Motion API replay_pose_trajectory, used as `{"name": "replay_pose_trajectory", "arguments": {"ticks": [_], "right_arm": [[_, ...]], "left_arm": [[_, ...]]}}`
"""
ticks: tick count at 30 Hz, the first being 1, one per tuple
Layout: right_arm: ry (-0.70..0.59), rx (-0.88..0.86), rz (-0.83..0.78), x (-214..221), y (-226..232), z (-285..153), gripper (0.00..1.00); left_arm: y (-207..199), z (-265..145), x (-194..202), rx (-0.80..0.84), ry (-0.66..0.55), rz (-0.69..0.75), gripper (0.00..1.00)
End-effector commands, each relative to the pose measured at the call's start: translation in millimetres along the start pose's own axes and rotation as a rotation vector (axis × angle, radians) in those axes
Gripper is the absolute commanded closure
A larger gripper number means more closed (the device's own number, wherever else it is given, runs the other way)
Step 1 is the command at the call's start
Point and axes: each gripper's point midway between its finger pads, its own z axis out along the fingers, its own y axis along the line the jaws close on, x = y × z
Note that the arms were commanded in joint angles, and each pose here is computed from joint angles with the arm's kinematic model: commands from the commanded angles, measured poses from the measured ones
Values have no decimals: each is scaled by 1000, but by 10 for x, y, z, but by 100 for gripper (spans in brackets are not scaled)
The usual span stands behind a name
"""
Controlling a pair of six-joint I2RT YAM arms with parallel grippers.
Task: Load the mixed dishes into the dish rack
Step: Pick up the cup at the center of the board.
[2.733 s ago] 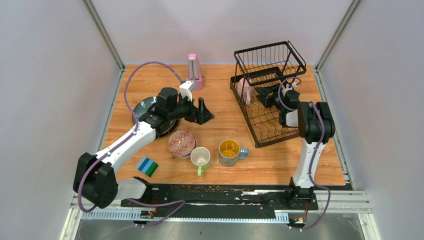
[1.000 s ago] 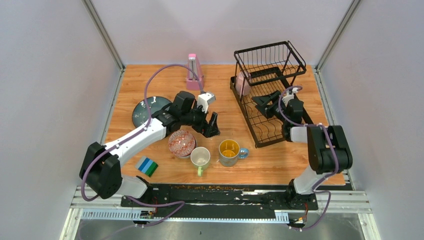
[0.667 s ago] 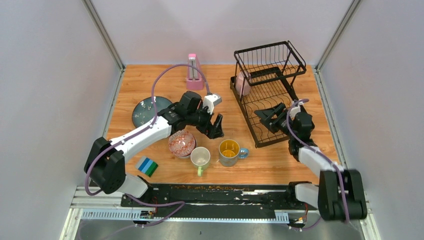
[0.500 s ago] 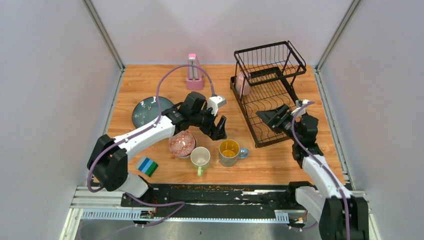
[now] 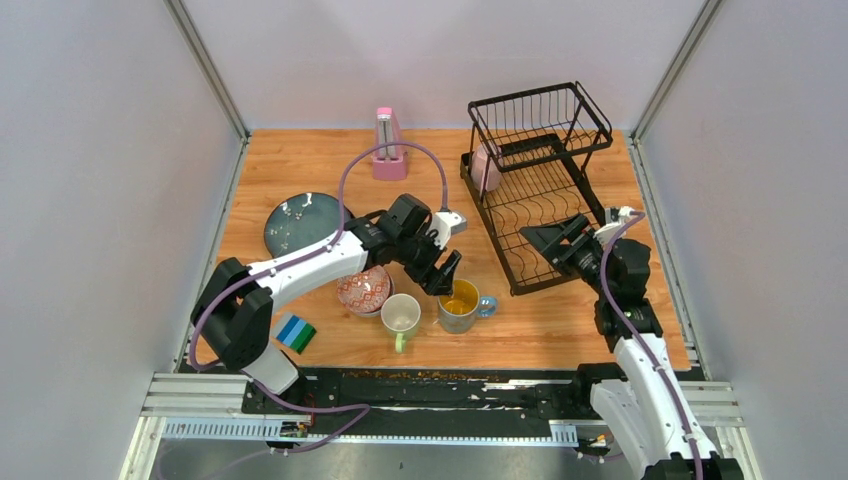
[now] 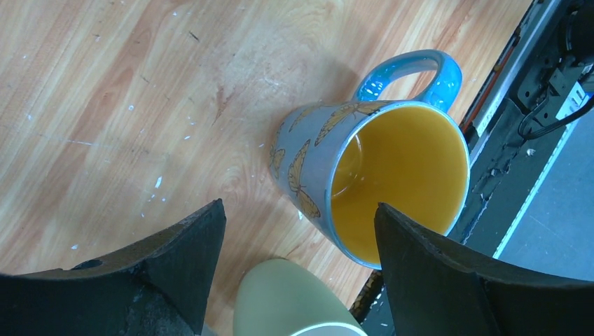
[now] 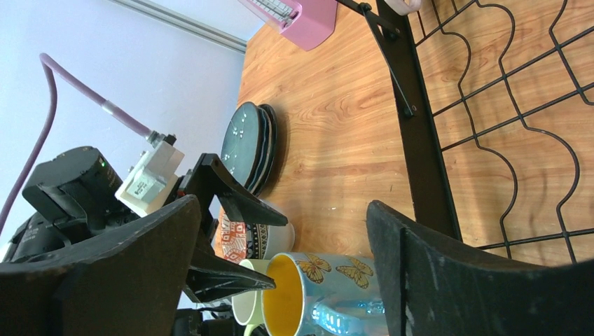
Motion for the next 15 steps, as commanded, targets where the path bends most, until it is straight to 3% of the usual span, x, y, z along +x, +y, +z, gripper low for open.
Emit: {"name": "replay_pose_trajectory", "arguments": {"ticks": [1, 10, 15], "right_arm": [[-23, 15, 53, -138, 143, -11, 2], [-52, 62, 209, -89, 7, -30, 0], [-100, 80, 308, -120, -35, -61, 0]], "left_arm": [[-71, 8, -107, 19, 0, 51, 17], [-20, 106, -67, 5, 50, 31, 26], [21, 128, -106, -17, 48, 17, 27]]}}
